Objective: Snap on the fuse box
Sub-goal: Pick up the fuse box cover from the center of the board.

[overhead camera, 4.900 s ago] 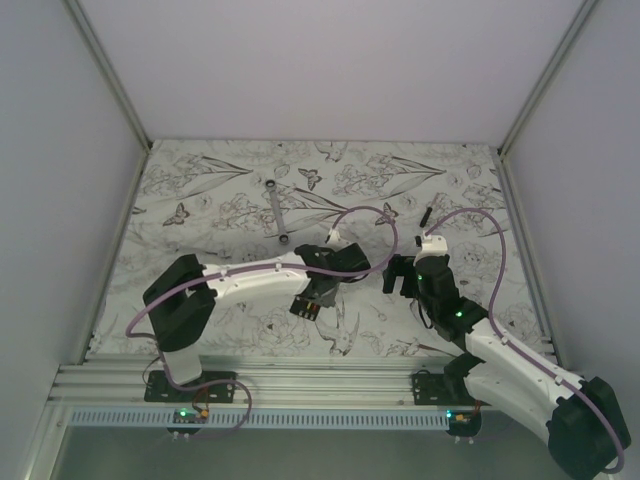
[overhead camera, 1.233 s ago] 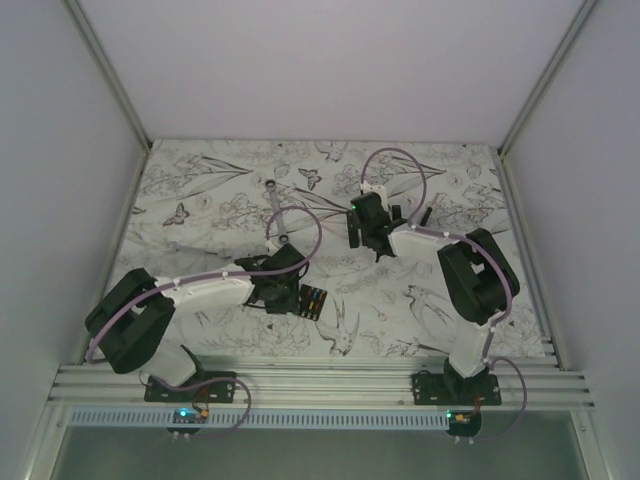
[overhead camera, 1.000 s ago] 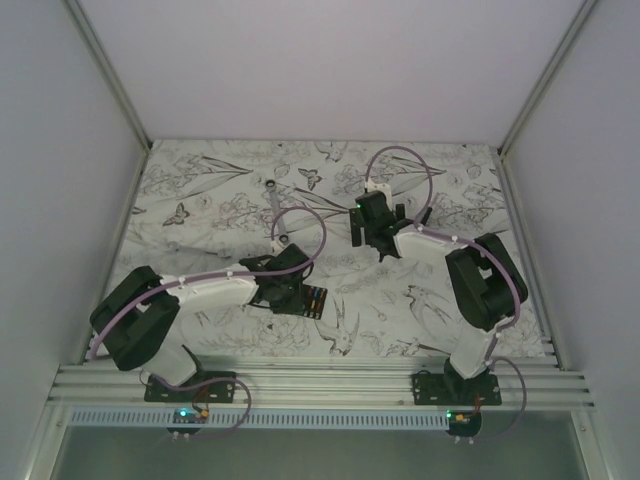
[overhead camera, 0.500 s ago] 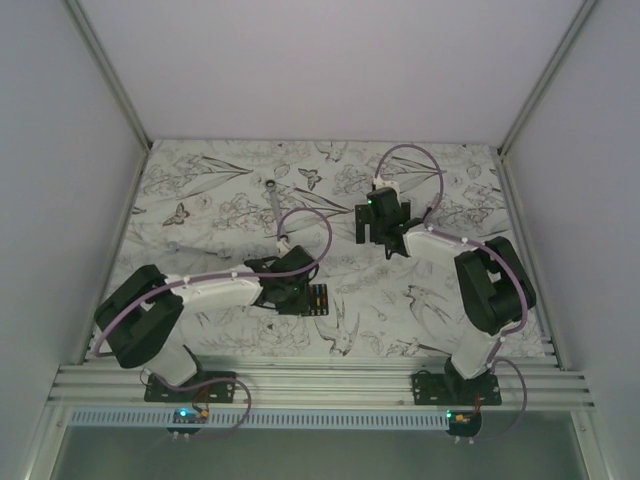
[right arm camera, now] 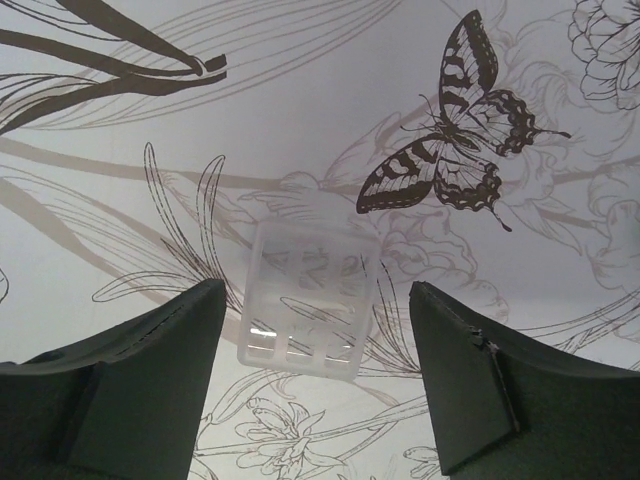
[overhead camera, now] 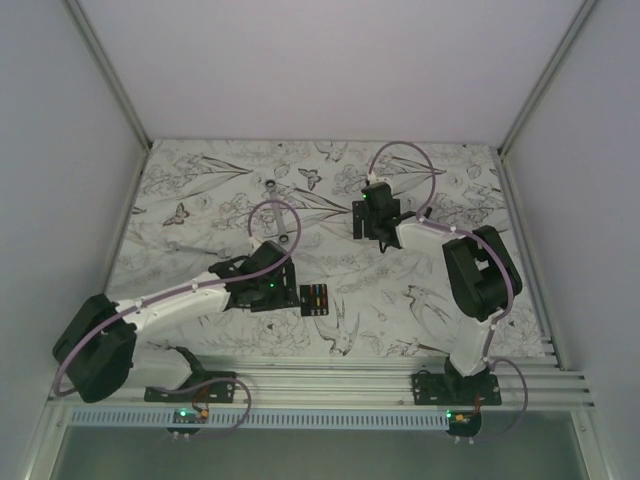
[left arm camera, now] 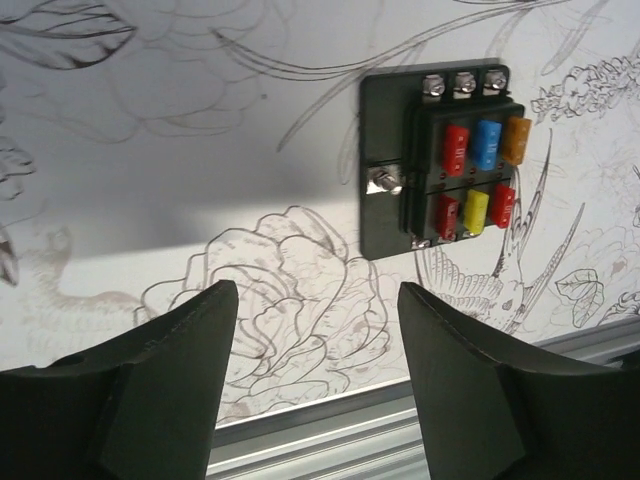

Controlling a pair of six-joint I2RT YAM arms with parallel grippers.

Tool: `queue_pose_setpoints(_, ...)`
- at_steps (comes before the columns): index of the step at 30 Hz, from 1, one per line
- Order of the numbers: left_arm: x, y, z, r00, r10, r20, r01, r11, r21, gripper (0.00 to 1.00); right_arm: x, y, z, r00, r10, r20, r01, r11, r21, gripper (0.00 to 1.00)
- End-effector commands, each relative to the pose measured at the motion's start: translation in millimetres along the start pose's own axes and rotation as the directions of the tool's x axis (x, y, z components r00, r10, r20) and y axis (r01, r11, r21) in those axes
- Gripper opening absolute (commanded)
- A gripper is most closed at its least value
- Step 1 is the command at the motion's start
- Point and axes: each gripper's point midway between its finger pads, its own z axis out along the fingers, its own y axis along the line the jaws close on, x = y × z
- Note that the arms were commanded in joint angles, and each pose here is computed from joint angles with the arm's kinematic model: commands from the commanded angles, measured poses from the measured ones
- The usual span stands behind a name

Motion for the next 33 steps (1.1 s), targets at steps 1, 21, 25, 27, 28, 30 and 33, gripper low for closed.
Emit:
queue_pose_setpoints(1, 2, 24, -15, 1.0, -0.007, 0.003, 0.007, 0.999, -0.043, 0.72, -9, 2, 6, 1.0, 0.022, 0.008, -0.022, 1.0, -0.002, 0.78)
queue_pose_setpoints(21, -29, 93, -64, 0.975, 0.066, 0.212, -0.011, 0.968, -0.249, 1.0, -4, 36, -48, 1.0, 0.025, 0.01, -0.024, 0.997, -0.077, 0.54)
queue_pose_setpoints(25, -23, 100, -65, 0.973, 0.057, 0.224, 0.001, 0.968, -0.251, 0.99, 7, 61, -80, 0.999, 0.036, 0.016, -0.034, 0.992, -0.123, 0.54)
queue_pose_setpoints(27, -23, 101, -68, 0.969, 0.053, 0.24, 0.007, 0.97, -0.243, 0.99, 16, 77, -97, 0.999, 0.03, 0.013, -0.028, 0.988, -0.15, 0.54)
queue_pose_setpoints(28, -23, 101, -69, 0.967, 0.051, 0.248, 0.01, 0.971, -0.237, 1.0, 21, 84, -105, 0.999, 0.035, 0.013, -0.032, 0.987, -0.156, 0.54)
queue_pose_setpoints(30, -24, 101, -72, 0.964, 0.044, 0.262, 0.017, 0.973, -0.228, 0.99, 33, 99, -119, 0.999, 0.036, 0.008, -0.034, 0.983, -0.178, 0.54)
queue_pose_setpoints(33, -23, 102, -73, 0.96, 0.036, 0.277, 0.027, 0.975, -0.22, 1.0, 46, 118, -140, 0.998, 0.056, 0.008, -0.054, 0.977, -0.206, 0.54)
